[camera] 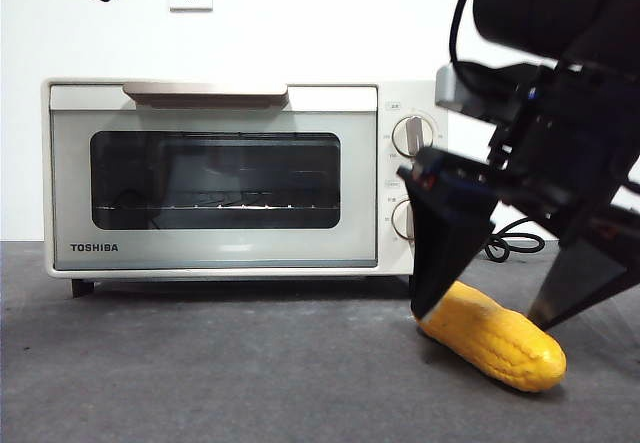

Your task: Take the corn from the table,put the corn in the oven

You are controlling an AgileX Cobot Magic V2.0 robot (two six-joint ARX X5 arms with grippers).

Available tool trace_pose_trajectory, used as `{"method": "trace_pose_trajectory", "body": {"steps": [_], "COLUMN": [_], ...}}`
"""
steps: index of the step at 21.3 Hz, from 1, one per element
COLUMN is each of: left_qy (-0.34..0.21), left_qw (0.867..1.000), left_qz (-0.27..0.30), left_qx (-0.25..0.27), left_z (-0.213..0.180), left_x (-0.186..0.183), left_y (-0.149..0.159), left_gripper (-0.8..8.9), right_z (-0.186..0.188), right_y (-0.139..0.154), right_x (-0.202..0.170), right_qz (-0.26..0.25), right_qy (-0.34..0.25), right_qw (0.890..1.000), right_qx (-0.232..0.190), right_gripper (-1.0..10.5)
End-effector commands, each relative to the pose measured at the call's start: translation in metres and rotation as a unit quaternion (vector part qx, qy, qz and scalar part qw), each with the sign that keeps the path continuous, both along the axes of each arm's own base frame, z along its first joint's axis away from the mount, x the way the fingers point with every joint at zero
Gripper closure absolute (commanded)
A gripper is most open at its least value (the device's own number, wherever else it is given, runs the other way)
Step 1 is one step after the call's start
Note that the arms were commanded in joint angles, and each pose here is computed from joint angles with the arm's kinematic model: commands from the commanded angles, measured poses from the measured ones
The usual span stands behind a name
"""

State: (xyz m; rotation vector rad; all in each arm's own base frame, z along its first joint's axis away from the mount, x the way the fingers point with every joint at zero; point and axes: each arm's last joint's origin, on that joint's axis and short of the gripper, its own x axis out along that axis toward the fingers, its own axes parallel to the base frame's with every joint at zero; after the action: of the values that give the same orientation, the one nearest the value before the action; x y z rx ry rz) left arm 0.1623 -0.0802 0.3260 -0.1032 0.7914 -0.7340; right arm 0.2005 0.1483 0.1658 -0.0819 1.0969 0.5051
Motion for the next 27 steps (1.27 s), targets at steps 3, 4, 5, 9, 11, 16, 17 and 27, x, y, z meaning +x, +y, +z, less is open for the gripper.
{"method": "trace_pose_trajectory", "body": {"steps": [3,4,5,9,11,16,17,27], "left_qy": [-0.004,-0.004,-0.004,-0.006,-0.014,-0.028,-0.028,-0.085], "left_qw": [1.000,1.000,1.000,1.000,1.000,1.000,1.000,0.995], "left_qz": [-0.005,-0.005,-0.005,-0.005,-0.002,0.001,0.009,0.050], "left_qx": [0.003,0.003,0.003,0.002,-0.004,-0.010,-0.003,0.016], "left_z": [0.000,0.000,0.000,0.000,0.001,-0.002,-0.004,0.026], "left_x": [0.000,0.000,0.000,0.002,0.005,0.020,0.023,0.058], "left_y": [0.000,0.000,0.000,-0.001,-0.002,-0.009,-0.009,-0.021], "left_gripper": [8.18,8.18,8.18,8.18,8.19,8.19,8.19,8.19], "right_z": [-0.008,-0.008,-0.008,-0.001,0.013,0.066,0.075,0.138], "right_y": [0.002,0.002,0.002,0.006,0.015,0.050,0.056,0.078], "right_x": [0.002,0.002,0.002,0.005,0.006,0.000,-0.003,-0.046], "right_qz": [0.004,0.004,0.004,0.002,0.013,0.078,0.093,0.178], "right_qy": [0.011,0.011,0.011,0.006,0.001,-0.018,-0.025,-0.080], "right_qw": [1.000,1.000,1.000,1.000,1.000,0.997,0.995,0.979], "right_qx": [-0.013,-0.013,-0.013,-0.005,-0.001,0.007,0.010,0.066], "right_gripper": [6.3,7.1,7.9,9.6,9.6,9.6,9.6,9.6]}}
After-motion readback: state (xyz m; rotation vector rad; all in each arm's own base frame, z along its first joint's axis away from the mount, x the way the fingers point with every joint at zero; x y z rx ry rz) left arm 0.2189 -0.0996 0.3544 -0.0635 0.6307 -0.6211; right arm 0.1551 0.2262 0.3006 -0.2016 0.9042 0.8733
